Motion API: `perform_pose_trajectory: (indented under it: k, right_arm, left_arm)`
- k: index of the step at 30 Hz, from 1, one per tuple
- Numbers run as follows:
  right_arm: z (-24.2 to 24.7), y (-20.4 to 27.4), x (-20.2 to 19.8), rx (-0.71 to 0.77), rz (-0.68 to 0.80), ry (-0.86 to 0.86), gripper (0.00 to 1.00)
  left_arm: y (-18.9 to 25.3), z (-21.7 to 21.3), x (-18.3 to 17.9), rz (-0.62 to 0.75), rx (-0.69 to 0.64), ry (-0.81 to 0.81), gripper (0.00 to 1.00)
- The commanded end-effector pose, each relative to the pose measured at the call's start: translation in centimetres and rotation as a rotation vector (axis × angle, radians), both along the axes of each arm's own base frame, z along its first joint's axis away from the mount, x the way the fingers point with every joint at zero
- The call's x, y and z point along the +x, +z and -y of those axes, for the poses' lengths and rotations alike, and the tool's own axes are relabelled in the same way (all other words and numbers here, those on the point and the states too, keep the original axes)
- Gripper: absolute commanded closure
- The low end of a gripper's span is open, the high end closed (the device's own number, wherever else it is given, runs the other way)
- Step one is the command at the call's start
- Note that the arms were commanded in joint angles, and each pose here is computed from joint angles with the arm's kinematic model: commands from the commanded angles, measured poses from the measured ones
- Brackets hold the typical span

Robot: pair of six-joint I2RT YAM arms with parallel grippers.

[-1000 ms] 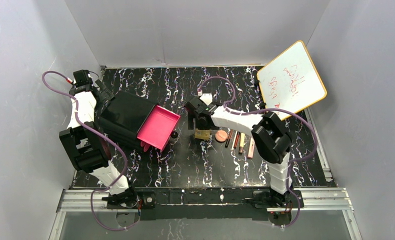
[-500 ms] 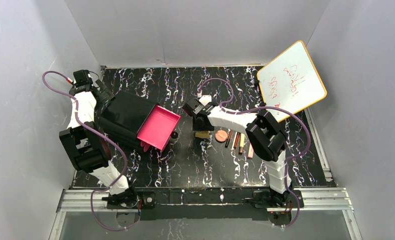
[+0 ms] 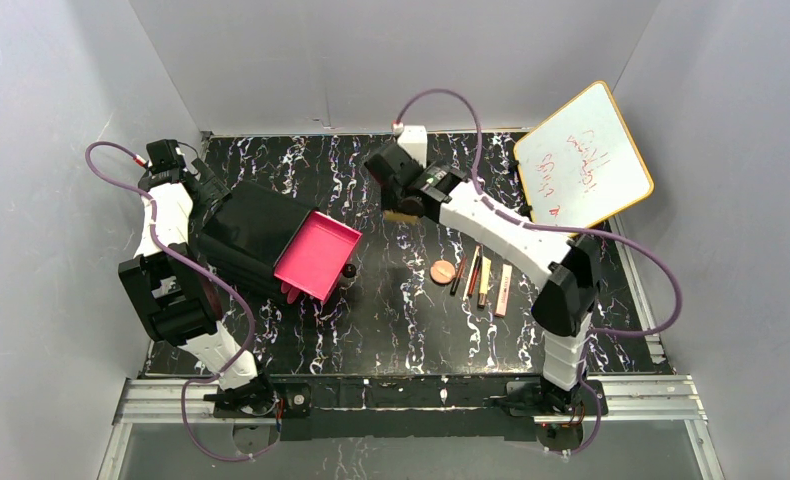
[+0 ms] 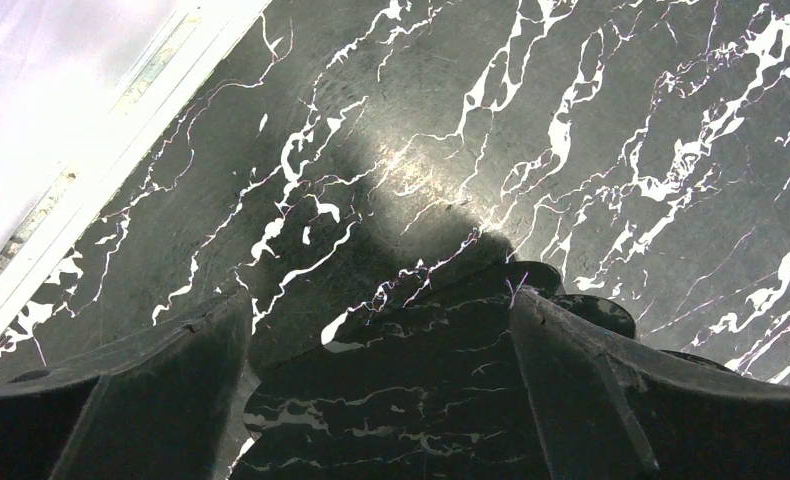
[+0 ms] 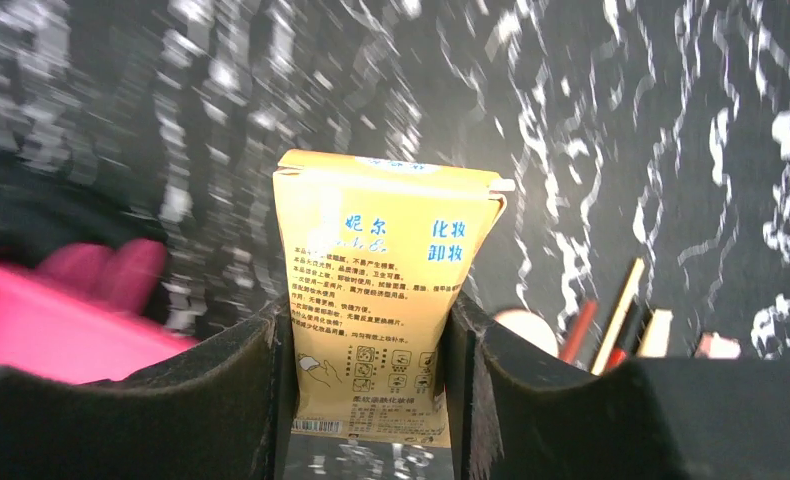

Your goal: Organize the makeup

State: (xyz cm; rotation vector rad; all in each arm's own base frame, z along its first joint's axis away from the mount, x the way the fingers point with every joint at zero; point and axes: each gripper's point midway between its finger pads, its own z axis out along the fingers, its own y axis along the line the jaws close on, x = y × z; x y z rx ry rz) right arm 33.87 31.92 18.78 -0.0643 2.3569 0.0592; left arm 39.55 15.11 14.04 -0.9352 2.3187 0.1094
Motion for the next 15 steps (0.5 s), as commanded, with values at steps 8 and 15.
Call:
perform_pose_trajectory:
  k: [8, 15]
  right_arm:
    - [-8.8, 12.3, -4.5, 0.220, 0.145, 0.174, 0.48]
    - [-15.5, 15.1, -7.9, 0.386, 0.211, 0.475, 0.46]
  left_arm:
    - [0.3, 1.2, -0.6, -0.025, -0.031, -0.051, 0.02]
    - [0.5, 1.4, -0.6, -0.019, -0.034, -0.054, 0.02]
